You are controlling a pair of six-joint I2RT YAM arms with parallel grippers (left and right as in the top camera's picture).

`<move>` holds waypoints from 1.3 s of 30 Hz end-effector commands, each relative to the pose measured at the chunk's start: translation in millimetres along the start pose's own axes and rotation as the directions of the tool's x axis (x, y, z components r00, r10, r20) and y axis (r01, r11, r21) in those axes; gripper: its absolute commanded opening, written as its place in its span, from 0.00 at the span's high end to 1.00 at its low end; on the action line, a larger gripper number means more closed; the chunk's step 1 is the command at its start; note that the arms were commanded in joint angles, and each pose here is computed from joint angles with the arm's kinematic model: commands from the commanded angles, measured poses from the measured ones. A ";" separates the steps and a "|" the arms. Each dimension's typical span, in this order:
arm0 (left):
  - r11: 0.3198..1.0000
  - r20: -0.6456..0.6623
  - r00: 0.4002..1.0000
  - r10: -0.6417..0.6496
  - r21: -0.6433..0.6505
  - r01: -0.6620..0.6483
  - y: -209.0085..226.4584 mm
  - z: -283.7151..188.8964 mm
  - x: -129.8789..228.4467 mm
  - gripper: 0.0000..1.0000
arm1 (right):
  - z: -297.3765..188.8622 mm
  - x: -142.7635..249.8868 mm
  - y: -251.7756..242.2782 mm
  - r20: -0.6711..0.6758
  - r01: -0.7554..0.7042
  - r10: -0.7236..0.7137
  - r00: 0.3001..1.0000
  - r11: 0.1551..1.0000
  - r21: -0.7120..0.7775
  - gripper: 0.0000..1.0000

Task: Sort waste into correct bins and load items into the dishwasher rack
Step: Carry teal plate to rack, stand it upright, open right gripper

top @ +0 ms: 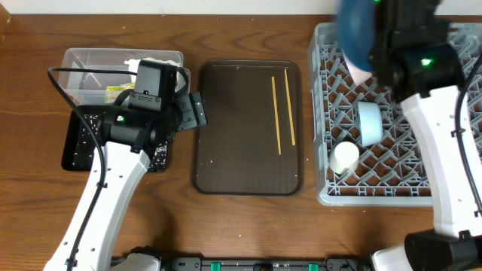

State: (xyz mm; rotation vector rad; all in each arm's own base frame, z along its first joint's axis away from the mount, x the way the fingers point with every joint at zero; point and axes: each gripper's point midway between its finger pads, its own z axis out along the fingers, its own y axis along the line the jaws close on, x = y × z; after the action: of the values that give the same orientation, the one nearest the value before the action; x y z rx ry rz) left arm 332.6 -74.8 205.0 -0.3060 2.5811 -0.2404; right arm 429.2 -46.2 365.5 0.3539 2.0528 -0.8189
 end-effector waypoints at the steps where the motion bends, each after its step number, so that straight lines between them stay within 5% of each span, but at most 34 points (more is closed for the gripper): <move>1: 1.000 0.006 1.000 0.004 -0.004 -0.004 1.0 -0.9 -1.9 0.12 | 26.4 8.5 -41.6 -0.080 0.193 -0.179 0.981 0.954 0.228 0.99; 13: 1.000 0.006 1.000 0.004 -0.004 -0.004 1.0 -0.9 -1.9 0.12 | 111.2 22.3 -75.6 -0.254 0.393 -0.313 0.915 0.837 0.381 0.99; 39: 1.000 0.006 1.000 0.004 -0.004 -0.004 1.0 -0.9 -1.9 0.12 | 173.6 26.7 12.1 -0.250 0.599 -0.545 0.801 0.734 0.319 0.99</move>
State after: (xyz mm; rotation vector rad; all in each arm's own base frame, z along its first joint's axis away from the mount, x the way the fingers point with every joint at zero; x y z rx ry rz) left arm 332.6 -74.8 205.0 -0.3060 2.5811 -0.2404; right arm 526.1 -162.6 271.2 -0.0200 2.1524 -1.6228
